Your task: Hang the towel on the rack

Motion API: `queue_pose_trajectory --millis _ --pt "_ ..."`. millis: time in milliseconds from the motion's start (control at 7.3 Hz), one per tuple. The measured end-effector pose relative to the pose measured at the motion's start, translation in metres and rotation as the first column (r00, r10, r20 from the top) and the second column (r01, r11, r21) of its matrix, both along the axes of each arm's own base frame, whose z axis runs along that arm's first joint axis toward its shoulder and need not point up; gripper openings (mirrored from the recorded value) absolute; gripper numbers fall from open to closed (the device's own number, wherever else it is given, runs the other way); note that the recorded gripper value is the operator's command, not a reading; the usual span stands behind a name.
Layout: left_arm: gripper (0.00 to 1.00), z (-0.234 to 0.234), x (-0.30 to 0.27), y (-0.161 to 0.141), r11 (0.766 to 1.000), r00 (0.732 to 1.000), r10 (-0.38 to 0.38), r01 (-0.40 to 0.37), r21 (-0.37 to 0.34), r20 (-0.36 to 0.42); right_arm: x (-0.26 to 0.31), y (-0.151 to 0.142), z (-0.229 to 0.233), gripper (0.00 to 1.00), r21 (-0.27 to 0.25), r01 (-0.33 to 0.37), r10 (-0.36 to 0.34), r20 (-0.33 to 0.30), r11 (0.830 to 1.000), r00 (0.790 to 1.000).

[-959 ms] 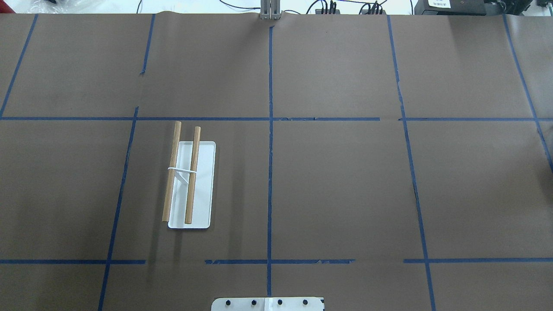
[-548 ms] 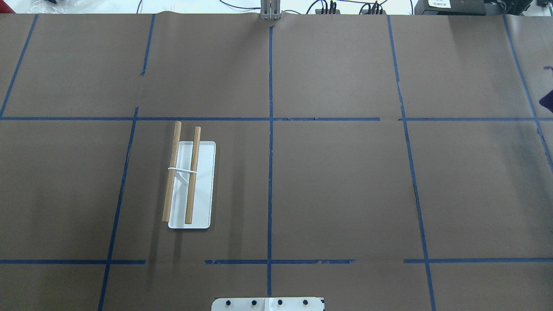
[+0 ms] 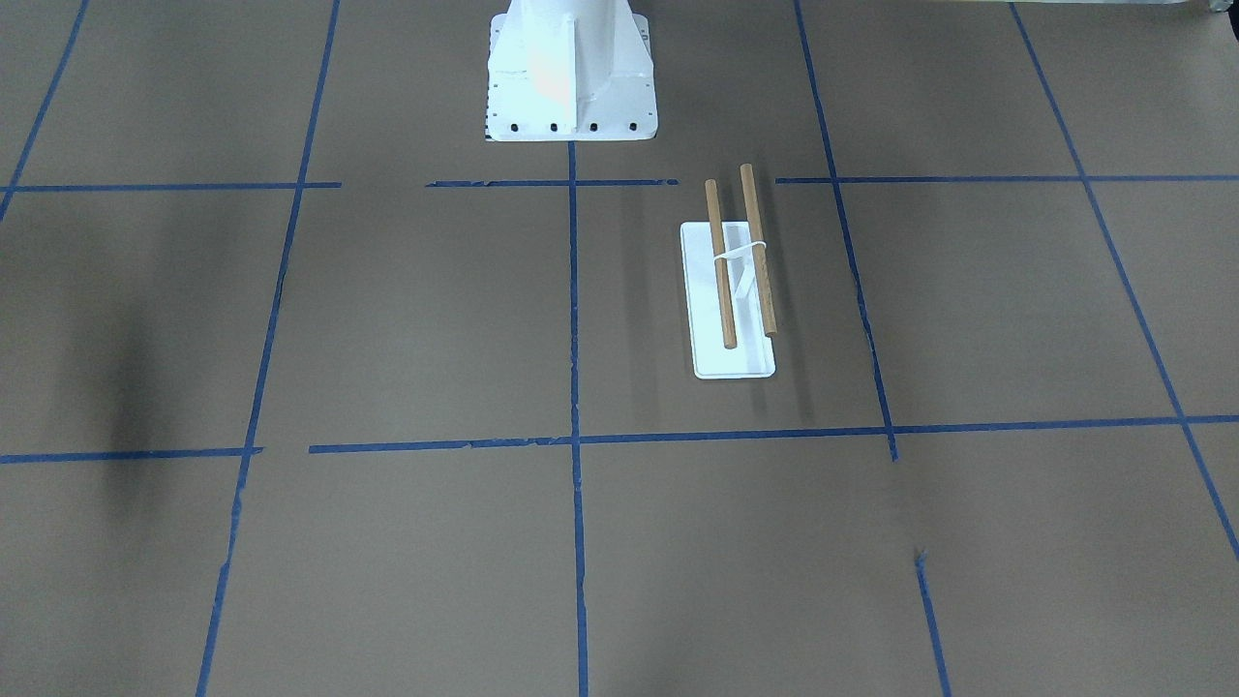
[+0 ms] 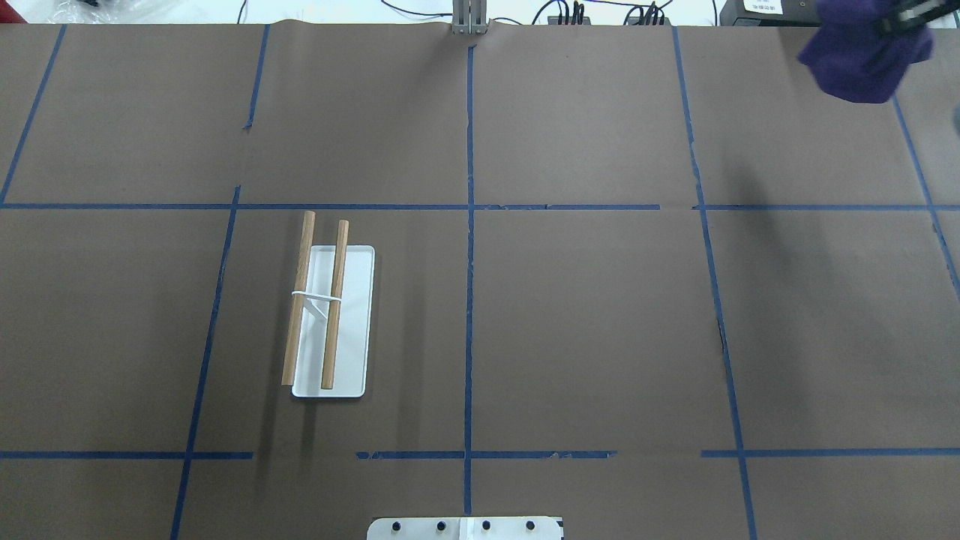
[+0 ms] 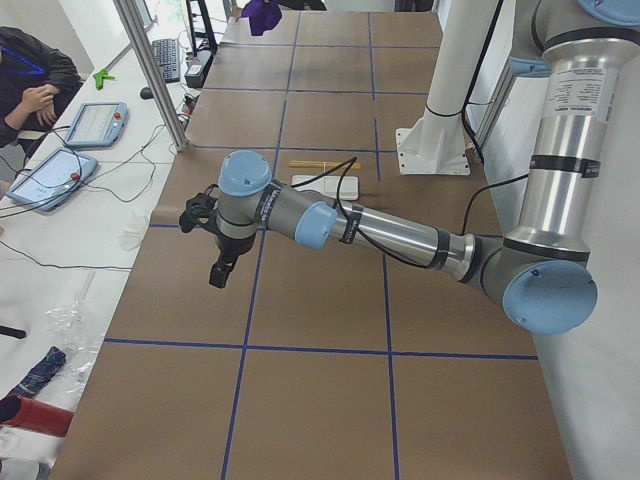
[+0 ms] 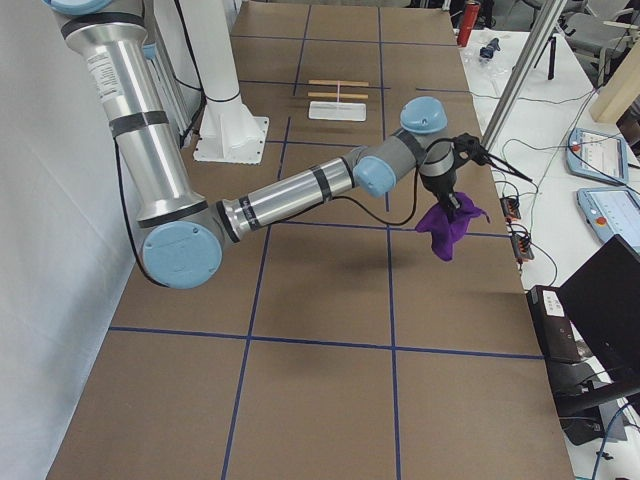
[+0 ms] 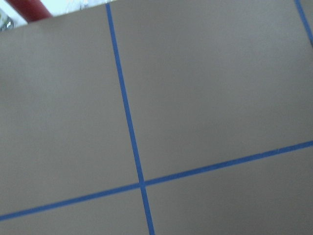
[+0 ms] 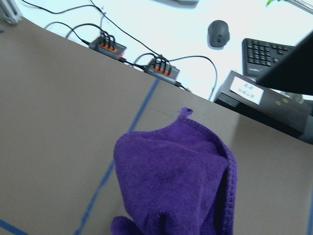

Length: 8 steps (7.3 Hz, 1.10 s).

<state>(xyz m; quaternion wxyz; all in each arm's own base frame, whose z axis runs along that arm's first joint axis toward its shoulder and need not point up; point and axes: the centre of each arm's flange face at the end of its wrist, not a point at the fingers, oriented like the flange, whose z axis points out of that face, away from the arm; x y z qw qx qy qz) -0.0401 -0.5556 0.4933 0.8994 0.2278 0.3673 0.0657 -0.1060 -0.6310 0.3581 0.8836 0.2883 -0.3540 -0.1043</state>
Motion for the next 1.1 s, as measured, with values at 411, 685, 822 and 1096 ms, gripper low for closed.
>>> queue_pose_trajectory --millis 411,685,822,1096 --pt "1.0 -0.06 0.076 -0.025 0.998 0.984 -0.064 0.064 -0.006 -0.166 -0.142 0.027 -0.102 0.0 0.129 0.031 -0.053 0.17 0.991 0.984" --pt "1.0 -0.104 0.146 -0.025 0.998 0.948 -0.065 0.058 -0.034 -0.31 -0.21 0.068 -0.152 0.0 0.188 0.006 -0.061 0.288 0.982 0.956" --pt "1.0 -0.121 0.179 -0.015 0.998 0.914 -0.065 0.049 -0.049 -0.4 -0.244 0.097 -0.175 0.0 0.218 -0.011 -0.061 0.323 0.976 0.944" --pt "1.0 -0.161 0.219 0.003 0.992 0.819 -0.094 0.032 -0.119 -0.566 -0.288 0.15 -0.205 0.0 0.232 -0.062 -0.034 0.387 0.971 0.921"
